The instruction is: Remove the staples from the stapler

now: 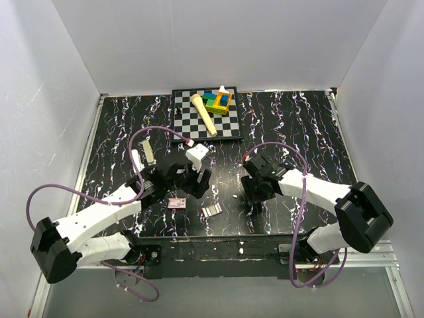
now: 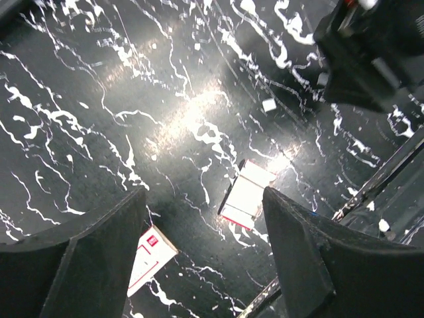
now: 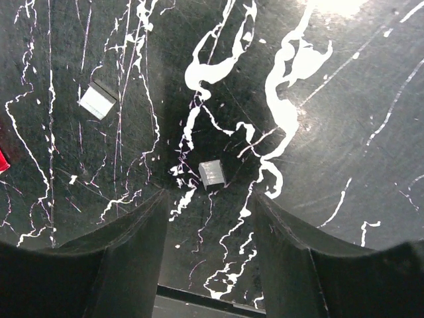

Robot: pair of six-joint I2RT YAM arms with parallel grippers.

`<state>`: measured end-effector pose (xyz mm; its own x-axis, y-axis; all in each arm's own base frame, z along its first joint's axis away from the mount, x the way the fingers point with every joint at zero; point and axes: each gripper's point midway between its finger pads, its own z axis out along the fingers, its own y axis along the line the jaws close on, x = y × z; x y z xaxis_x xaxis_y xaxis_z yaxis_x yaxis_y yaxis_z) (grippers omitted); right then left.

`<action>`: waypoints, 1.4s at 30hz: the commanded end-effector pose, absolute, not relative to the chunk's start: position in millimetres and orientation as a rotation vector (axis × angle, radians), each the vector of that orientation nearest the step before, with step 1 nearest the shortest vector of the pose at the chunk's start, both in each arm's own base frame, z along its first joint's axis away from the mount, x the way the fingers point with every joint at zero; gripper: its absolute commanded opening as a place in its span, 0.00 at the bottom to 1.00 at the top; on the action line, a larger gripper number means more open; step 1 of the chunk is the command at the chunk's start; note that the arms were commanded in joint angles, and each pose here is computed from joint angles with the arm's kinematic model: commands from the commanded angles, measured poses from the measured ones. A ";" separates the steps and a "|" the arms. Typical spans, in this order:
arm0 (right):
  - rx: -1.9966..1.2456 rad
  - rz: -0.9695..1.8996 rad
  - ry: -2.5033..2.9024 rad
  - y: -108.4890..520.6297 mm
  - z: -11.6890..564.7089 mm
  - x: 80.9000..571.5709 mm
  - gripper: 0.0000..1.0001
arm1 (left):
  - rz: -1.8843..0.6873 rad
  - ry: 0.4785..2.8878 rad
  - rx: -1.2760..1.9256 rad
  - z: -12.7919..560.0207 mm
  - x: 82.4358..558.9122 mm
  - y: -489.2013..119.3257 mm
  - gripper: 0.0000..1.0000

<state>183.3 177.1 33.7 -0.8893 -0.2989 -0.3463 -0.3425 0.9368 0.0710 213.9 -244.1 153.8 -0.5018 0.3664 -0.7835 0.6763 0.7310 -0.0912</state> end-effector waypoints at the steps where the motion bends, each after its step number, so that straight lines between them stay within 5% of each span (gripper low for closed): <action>1: -0.518 0.254 2.723 195.2 40.6 196.6 0.60 | -0.517 2.041 0.731 174.7 221.1 -244.0 0.73; 7: -0.507 0.207 2.716 192.6 37.6 203.0 0.59 | -0.508 2.009 0.647 183.6 227.0 -239.7 0.98; 17: -0.498 0.162 2.742 189.3 27.9 203.7 0.53 | -0.348 2.121 0.446 170.5 247.5 -218.5 0.98; 42: -0.467 0.136 2.798 190.4 11.0 191.5 0.28 | -0.332 2.160 0.517 159.7 246.1 -222.5 0.98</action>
